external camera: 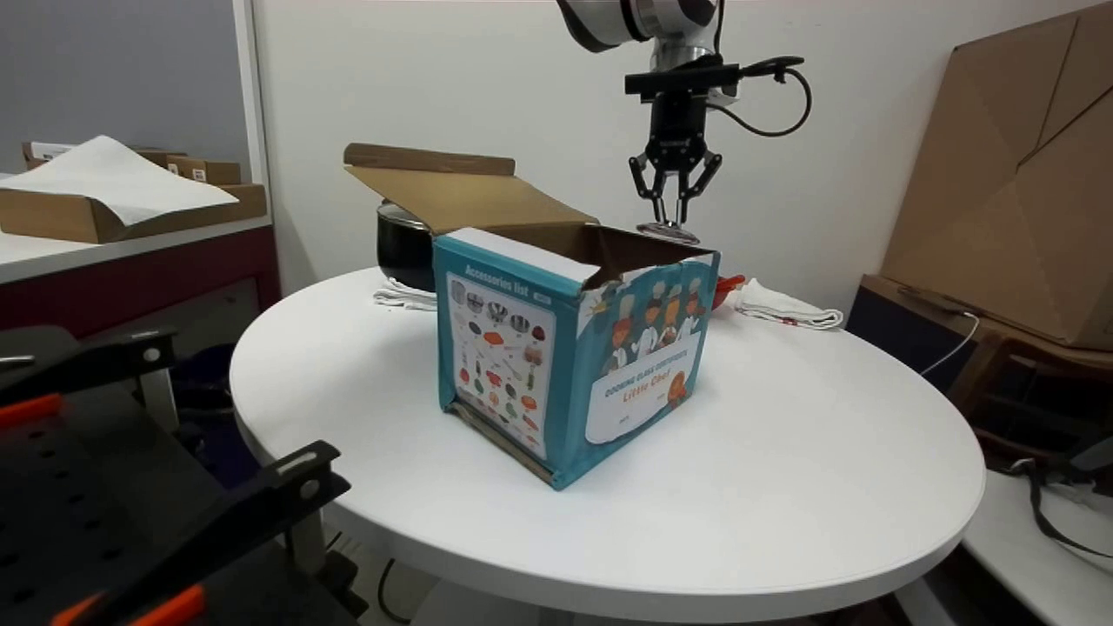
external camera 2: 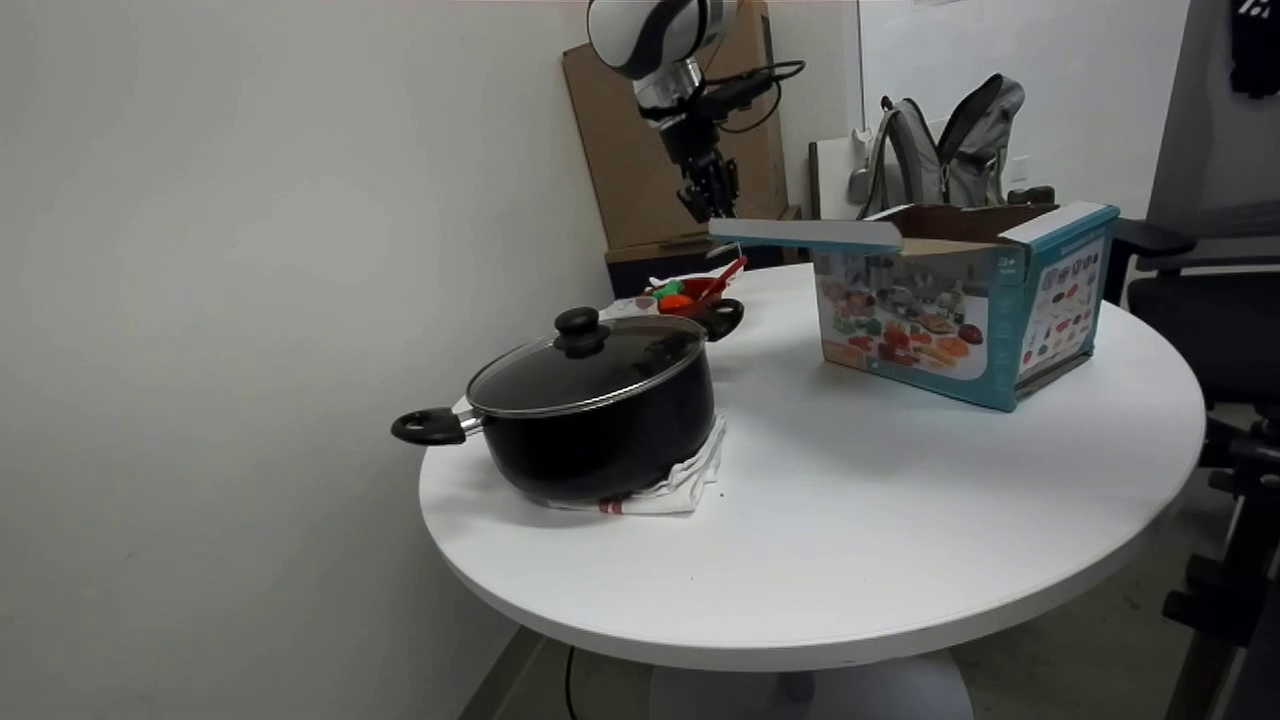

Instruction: Put the red mug, salt shaker, silver pot, and silver lid in the box then close it

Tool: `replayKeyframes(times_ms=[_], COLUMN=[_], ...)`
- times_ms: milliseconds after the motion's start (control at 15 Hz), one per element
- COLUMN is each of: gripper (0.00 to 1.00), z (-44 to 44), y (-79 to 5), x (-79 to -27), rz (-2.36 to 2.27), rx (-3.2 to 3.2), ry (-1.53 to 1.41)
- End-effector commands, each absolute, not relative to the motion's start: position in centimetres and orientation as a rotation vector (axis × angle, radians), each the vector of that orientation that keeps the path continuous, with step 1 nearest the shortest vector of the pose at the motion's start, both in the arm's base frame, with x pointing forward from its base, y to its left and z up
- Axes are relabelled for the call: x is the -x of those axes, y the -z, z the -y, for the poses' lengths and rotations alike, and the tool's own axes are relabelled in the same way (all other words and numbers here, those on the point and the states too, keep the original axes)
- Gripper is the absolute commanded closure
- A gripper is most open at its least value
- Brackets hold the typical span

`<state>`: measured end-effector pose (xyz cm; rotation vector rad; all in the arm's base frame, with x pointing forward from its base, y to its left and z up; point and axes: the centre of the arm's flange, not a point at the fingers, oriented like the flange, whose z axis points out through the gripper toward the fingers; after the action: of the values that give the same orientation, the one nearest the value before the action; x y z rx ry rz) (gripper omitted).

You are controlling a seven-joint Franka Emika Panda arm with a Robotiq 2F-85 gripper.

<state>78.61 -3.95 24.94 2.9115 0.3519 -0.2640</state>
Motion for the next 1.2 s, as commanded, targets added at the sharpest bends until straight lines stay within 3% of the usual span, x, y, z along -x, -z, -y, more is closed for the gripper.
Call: replayKeyframes(times_ms=[0, 600, 1133], gripper=[0.95, 0.95, 0.95], z=[1.4, 3.4, 6.0], y=[-27.5, -31.9, -33.2], x=[-71.5, -70.2, -65.1], rz=[-0.49, -0.314, -0.392], rx=[-2.846, -2.886, -2.89], ry=[0.301, -0.03, 0.106])
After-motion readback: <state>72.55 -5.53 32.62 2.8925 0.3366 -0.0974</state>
